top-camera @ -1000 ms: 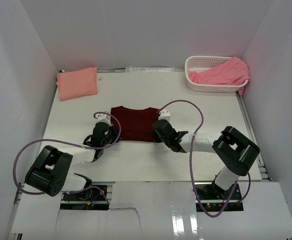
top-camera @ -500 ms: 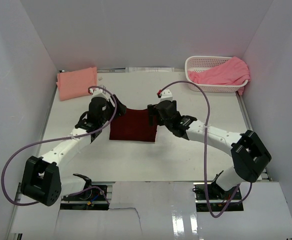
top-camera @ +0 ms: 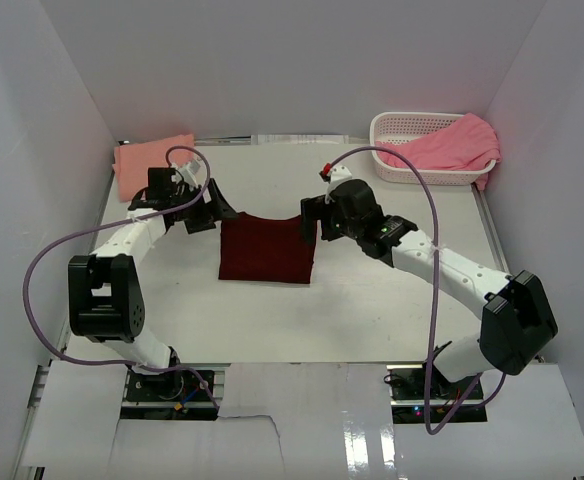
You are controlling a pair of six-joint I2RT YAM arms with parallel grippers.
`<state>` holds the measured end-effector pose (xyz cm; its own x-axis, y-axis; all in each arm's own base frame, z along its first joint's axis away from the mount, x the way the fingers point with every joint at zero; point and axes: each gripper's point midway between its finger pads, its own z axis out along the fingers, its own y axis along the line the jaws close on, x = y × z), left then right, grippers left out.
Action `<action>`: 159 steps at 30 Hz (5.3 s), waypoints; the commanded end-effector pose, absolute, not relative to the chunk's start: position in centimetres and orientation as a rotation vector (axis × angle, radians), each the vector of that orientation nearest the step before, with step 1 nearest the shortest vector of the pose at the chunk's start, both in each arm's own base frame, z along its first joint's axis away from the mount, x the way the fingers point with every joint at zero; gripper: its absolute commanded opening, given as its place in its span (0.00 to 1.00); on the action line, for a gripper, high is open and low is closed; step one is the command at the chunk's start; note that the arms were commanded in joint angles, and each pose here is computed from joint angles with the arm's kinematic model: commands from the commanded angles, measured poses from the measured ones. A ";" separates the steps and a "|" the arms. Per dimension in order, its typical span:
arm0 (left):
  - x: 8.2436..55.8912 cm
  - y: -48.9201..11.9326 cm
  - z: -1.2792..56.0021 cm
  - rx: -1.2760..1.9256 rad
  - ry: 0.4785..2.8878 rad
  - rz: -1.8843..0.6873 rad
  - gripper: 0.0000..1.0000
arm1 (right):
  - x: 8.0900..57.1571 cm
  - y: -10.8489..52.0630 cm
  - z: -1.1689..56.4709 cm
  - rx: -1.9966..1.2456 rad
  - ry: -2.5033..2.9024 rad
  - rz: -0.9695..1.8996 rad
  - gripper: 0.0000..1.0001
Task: Fold and stack the t-shirts
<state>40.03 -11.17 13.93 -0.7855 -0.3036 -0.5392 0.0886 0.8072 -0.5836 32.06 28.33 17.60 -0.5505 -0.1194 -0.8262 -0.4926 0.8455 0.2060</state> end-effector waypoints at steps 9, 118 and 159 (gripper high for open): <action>36.2 -11.7 10.3 -0.027 2.462 -0.895 0.93 | 31.1 30.3 22.3 -0.542 2.028 0.714 0.95; 64.0 7.3 21.8 -0.462 1.959 -0.694 0.00 | 27.5 28.7 20.8 -0.560 2.134 0.853 0.95; 63.8 7.6 32.6 -0.221 1.687 -0.796 0.01 | 27.0 30.9 17.0 -0.581 2.247 0.923 0.95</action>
